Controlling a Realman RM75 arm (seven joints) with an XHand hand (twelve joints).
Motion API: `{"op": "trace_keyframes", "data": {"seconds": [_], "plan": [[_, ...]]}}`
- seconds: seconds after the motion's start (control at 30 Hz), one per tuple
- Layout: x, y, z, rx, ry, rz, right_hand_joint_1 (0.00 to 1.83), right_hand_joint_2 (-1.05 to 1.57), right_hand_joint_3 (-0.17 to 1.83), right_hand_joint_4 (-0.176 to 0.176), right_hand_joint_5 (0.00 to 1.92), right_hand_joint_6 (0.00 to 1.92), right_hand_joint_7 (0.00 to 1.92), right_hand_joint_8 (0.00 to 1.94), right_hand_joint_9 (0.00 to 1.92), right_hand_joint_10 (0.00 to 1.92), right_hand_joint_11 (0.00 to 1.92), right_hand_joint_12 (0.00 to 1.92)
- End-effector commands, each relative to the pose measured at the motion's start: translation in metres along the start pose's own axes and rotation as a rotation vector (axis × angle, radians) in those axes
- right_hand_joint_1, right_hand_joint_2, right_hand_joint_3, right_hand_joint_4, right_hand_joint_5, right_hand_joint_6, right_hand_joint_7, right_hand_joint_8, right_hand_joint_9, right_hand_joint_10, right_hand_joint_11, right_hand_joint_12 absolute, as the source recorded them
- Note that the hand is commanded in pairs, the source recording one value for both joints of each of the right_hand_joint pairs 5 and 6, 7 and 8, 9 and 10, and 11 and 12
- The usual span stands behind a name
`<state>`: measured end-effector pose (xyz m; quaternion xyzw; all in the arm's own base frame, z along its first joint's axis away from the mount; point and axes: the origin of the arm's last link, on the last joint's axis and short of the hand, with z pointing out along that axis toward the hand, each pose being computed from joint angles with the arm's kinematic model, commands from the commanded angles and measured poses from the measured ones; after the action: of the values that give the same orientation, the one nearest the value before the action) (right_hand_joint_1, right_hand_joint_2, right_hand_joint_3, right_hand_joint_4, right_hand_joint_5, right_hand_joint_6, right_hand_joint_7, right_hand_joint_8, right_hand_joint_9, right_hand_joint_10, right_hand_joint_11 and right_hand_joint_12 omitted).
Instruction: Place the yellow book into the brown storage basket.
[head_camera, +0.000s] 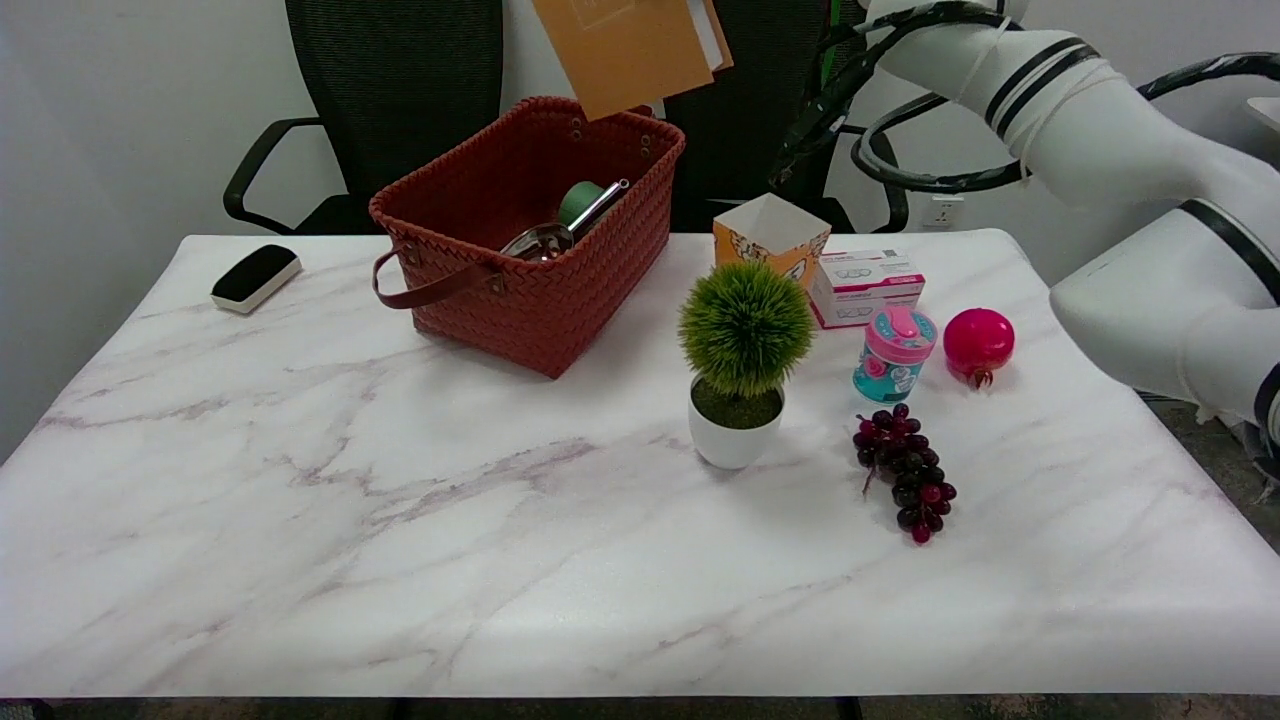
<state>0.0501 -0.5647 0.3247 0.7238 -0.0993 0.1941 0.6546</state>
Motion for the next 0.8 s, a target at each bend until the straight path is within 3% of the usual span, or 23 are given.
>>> {"op": "trace_keyframes", "data": {"seconds": [0.03,0.8], "plan": [[-0.021,-0.010,0.002,0.002,-0.099,-0.201,1.26,0.93,0.84,0.000,1.21,1.21,1.43,1.43,1.44,1.44,1.32,1.32],[-0.045,-0.034,-0.008,0.099,-0.130,-0.219,1.27,0.82,0.94,0.000,1.19,1.19,1.41,1.41,1.42,1.42,1.29,1.29]]}}
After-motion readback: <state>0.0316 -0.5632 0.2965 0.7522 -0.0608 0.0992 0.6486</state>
